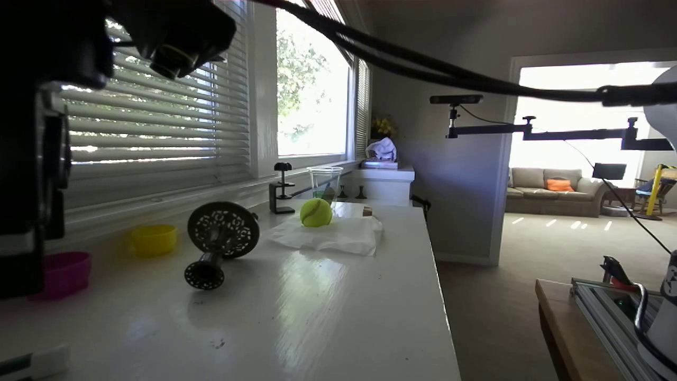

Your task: Put the marker in the cup

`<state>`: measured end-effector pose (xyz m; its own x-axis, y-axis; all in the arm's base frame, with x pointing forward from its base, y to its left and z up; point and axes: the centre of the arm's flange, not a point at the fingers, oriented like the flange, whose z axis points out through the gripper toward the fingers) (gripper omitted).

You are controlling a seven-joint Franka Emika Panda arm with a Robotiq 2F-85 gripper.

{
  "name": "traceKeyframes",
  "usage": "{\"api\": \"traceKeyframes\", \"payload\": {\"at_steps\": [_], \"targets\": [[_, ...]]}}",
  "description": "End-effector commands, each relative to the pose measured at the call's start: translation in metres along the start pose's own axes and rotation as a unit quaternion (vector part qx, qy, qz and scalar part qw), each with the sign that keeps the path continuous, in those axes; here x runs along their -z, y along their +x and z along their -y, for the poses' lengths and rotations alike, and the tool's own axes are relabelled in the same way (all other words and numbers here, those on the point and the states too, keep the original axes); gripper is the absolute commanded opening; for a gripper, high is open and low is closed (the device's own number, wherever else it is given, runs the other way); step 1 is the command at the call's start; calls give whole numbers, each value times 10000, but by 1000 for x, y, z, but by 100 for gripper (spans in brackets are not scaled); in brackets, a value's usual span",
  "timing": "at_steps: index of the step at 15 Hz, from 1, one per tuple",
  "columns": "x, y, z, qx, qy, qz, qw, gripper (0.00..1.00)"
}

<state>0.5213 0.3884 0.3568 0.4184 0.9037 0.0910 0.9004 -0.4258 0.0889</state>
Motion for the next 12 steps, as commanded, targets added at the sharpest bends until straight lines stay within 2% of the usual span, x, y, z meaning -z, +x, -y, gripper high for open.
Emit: {"api": "traceKeyframes", "payload": {"at_steps": [1, 8, 12], "targets": [[-17, 33, -6, -101, -62, 25, 9999, 100], [-44, 53, -18, 150, 127, -56, 9998, 99], [-58, 57, -17, 117, 195, -9, 9997, 85]]}}
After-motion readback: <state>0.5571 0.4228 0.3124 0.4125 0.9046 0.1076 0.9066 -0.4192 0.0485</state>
